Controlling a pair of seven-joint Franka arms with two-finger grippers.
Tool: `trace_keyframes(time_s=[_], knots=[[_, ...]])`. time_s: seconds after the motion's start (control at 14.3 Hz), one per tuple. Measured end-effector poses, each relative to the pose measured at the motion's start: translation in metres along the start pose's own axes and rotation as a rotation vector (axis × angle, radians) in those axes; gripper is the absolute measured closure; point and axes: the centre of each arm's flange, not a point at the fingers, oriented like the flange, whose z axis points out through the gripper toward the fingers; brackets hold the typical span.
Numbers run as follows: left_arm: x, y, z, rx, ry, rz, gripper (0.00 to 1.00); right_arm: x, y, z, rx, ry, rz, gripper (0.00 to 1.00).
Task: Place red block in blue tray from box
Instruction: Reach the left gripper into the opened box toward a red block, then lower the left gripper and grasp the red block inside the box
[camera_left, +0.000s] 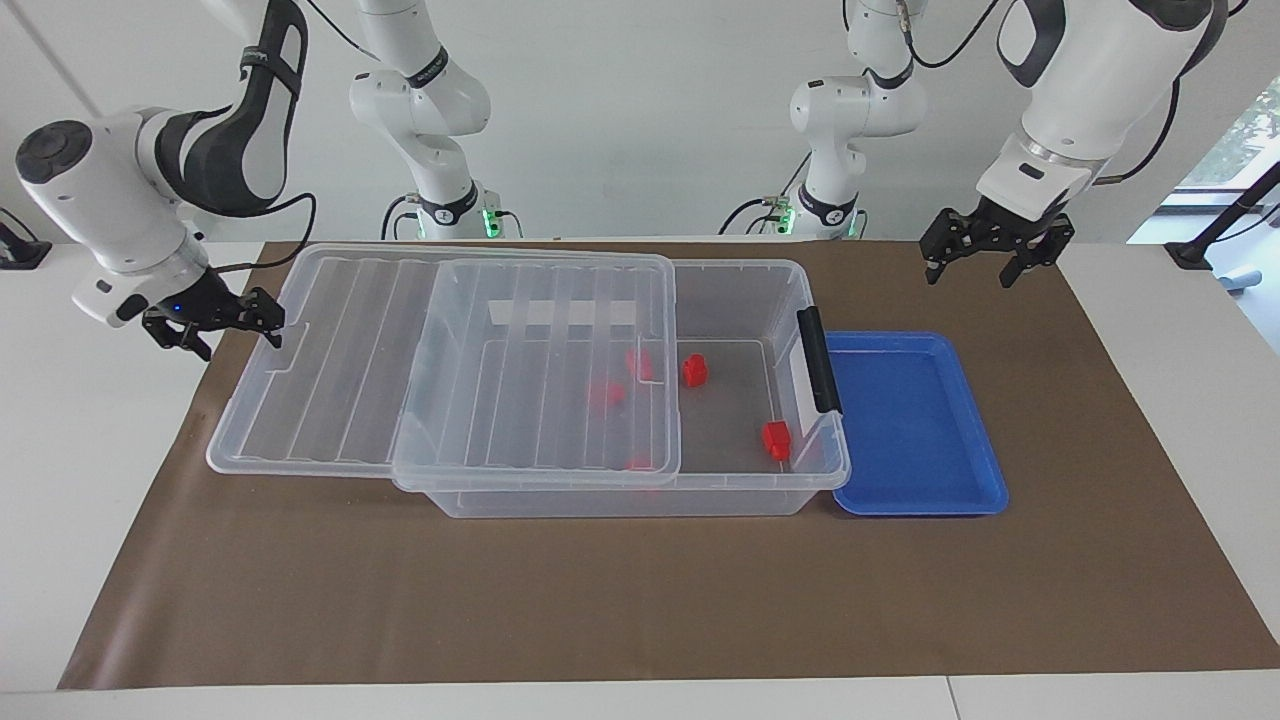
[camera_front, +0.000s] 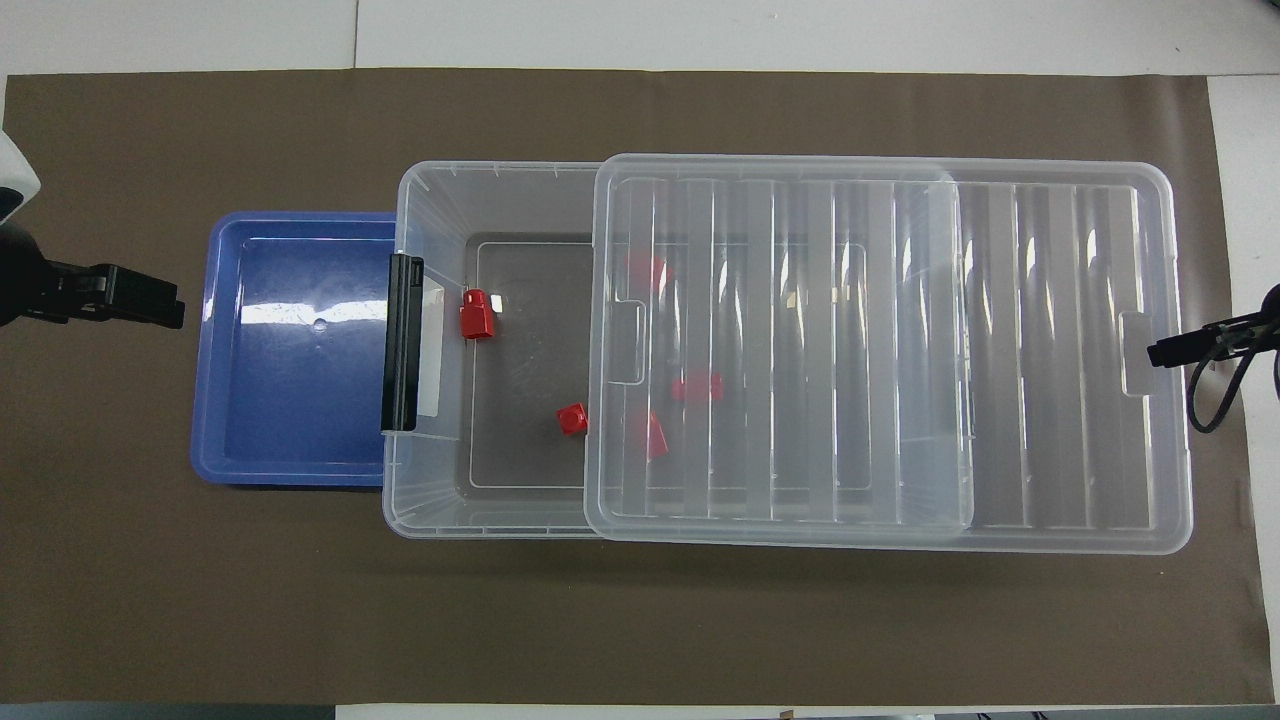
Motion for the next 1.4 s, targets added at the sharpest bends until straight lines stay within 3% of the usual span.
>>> trace_keyframes(time_s=[0.56,0.98,1.19,1.4], knots=[[-0.009,0.146,0.045,0.014,0.053,-0.059,0.0,0.007,-0.003,-0.019,0.0,-0.004,-0.012,0.0],[-0.001,0.217,0.115,0.083,0.042,-0.032,0.0,0.034,-0.068,-0.103,0.018,-0.063,0.085,0.0],[0.007,0.229,0.151,0.114,0.017,-0.024,0.0,0.035,-0.103,-0.153,0.012,-0.058,0.13,0.0],[0.015,0.233,0.179,0.115,0.01,-0.018,0.0,0.028,-0.113,-0.167,0.005,-0.057,0.138,0.0]])
